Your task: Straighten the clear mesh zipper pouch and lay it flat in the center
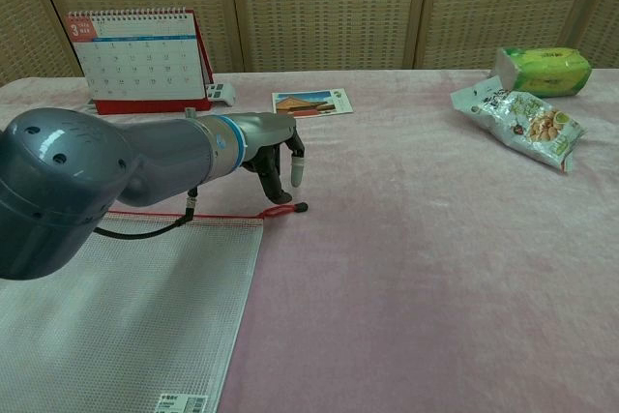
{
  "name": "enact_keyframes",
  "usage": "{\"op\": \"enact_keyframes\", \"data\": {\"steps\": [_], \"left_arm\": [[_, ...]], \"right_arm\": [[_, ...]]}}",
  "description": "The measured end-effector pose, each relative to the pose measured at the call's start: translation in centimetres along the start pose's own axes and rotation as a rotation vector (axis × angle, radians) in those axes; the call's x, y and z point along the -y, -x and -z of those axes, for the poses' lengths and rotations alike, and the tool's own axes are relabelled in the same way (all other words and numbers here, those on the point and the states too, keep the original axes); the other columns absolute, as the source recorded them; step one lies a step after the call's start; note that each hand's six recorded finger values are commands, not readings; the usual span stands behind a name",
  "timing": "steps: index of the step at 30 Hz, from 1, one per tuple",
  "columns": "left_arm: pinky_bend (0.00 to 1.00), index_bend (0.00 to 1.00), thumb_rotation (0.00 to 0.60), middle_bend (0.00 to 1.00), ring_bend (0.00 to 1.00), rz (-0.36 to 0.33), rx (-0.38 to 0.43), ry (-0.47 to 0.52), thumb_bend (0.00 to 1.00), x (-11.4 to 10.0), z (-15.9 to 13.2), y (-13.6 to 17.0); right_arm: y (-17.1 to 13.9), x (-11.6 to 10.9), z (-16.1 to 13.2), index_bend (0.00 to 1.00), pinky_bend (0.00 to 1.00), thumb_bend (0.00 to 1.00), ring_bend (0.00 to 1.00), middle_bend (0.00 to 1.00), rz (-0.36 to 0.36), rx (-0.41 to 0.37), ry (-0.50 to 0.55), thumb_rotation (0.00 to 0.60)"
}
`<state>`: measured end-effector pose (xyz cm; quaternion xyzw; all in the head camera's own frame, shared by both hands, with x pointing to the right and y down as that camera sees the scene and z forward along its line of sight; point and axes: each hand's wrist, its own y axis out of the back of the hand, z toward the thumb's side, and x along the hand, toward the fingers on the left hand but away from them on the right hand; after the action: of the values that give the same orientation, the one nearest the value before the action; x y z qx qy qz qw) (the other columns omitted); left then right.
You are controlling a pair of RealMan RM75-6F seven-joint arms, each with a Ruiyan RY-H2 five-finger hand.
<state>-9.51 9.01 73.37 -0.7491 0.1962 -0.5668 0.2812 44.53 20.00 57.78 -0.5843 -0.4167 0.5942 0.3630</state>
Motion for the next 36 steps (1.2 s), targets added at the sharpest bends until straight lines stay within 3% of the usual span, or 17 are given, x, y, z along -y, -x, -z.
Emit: {"op": "enact_keyframes", "data": {"steps": [27, 36], "left_arm": [[1.0, 0.54, 0.6, 1.0, 0.92, 0.031, -0.042, 0.002, 0.37, 2.3, 0.2, -0.9], [1.0, 0.62, 0.6, 1.0, 0.92, 0.031, -0.048, 0.004, 0.54, 2.4, 0.2, -1.0]], "right_arm": [[0.2, 0.1, 0.1, 0.01, 0.0, 0.0, 0.0, 0.0, -0.007, -0.004, 0.019, 0.6], [0.2, 0.1, 0.1, 0.01, 0.0, 0.0, 0.0, 0.0, -0.008, -0.005, 0.022, 0.6]]}}
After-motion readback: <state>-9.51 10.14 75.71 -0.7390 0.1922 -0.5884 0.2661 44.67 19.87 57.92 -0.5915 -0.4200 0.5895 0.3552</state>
